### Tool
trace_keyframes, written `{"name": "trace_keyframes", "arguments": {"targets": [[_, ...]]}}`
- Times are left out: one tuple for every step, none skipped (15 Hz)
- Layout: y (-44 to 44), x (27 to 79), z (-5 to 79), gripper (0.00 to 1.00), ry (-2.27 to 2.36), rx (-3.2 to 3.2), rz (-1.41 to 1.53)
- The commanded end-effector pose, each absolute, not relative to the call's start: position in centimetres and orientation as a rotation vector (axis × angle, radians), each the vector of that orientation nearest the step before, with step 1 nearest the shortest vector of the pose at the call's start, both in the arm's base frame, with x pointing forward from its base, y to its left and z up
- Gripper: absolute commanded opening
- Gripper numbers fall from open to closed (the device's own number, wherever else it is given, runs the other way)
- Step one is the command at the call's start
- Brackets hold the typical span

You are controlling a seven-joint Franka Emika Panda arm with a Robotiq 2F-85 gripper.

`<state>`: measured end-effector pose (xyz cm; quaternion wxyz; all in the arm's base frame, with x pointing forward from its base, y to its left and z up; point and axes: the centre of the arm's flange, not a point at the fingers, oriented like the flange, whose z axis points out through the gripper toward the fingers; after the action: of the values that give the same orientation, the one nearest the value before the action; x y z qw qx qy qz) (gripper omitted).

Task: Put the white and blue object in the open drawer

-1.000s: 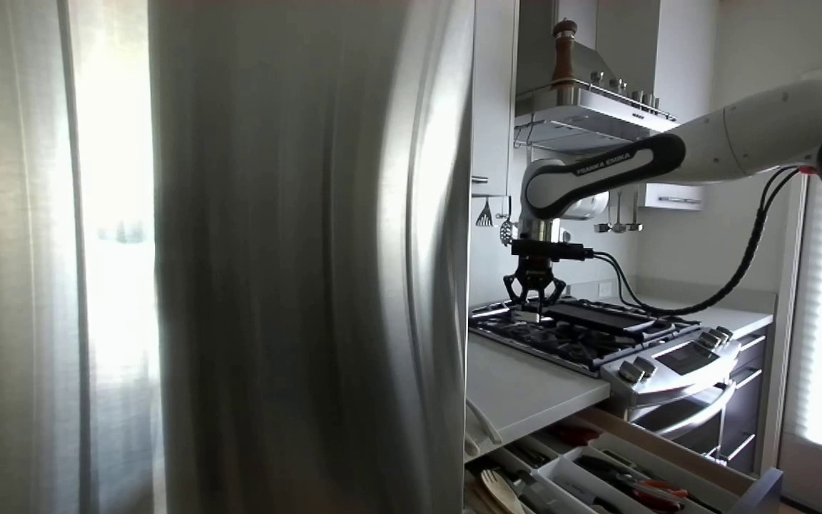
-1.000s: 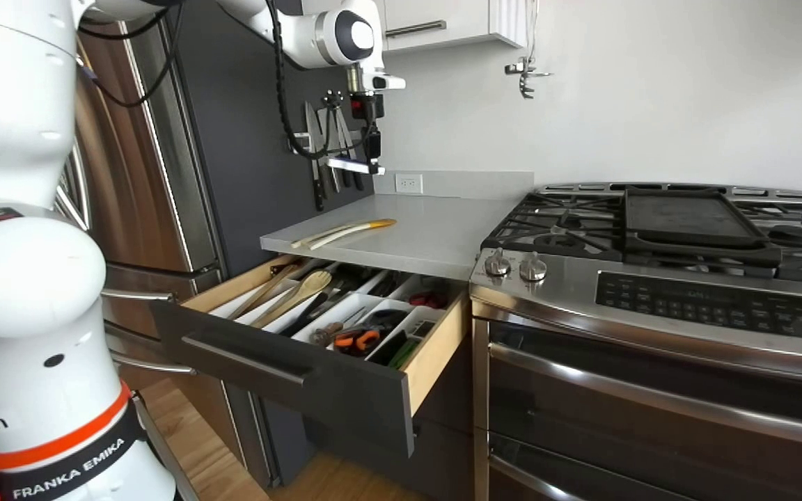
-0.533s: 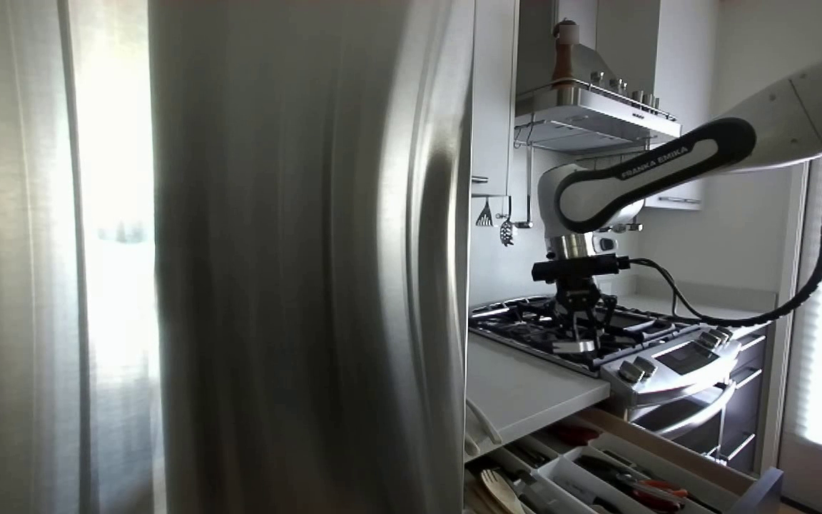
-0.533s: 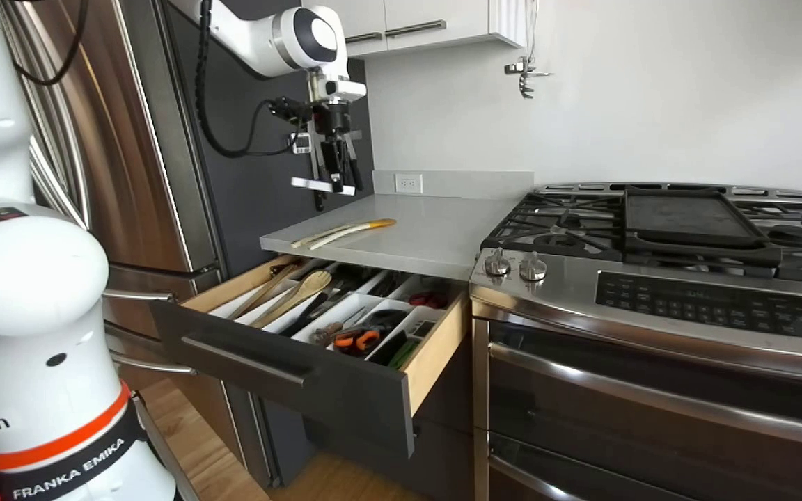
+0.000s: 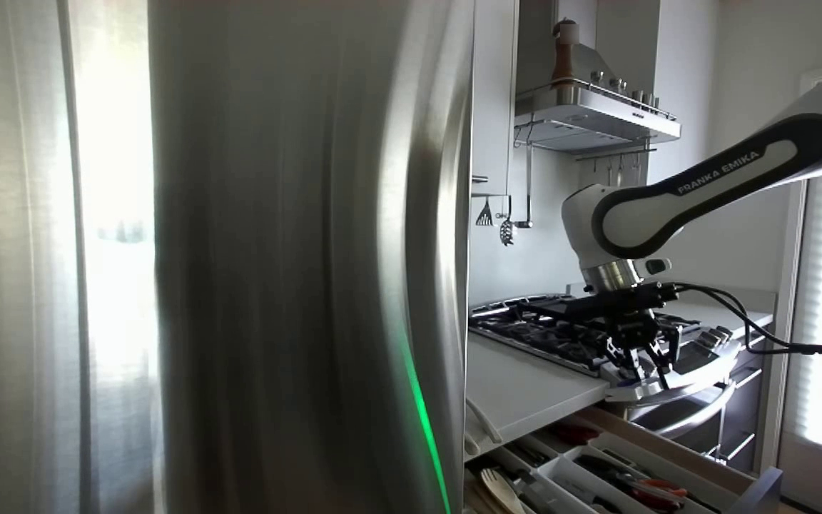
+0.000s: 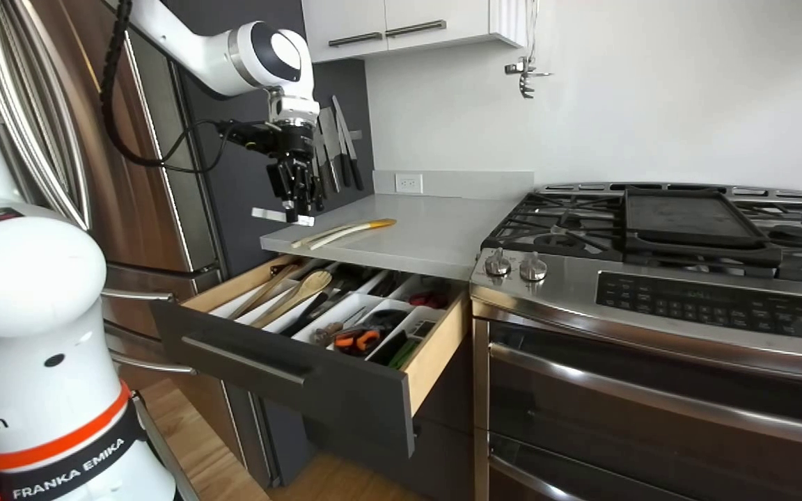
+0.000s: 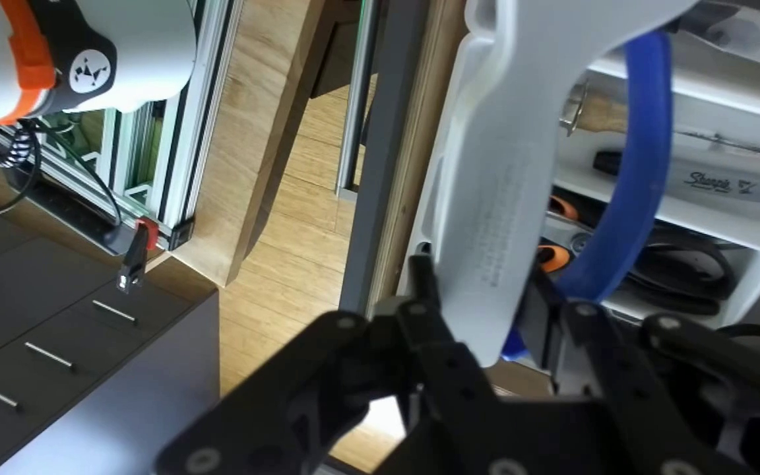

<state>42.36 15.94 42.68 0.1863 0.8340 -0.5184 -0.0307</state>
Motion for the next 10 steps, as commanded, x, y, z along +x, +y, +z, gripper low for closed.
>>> {"name": "trace_keyframes", "arguments": {"targets": [[15.9,42.6,42.9,0.33,-1.463,2.352,-0.084],[15.9,42.9,43.0,0.33,-1.467,2.352,-0.084],[15.8,43.0,43.0,0.33,-1.470,2.351,-0.086],[15.8,43.1,42.9,0.33,-1.470,2.351,-0.087],[15.8,43.1,42.9,0.33,-1.470,2.350,-0.088],[15.8,43.1,42.9,0.08,-1.470,2.350,-0.088],[16.0,44.3,42.4,0.08,-1.504,2.315,-0.126],[16.2,44.8,42.0,0.08,-1.526,2.272,-0.153],[16.3,45.3,41.4,0.08,-1.584,2.199,-0.181],[16.2,45.5,41.1,0.08,-1.633,2.143,-0.176]]}}
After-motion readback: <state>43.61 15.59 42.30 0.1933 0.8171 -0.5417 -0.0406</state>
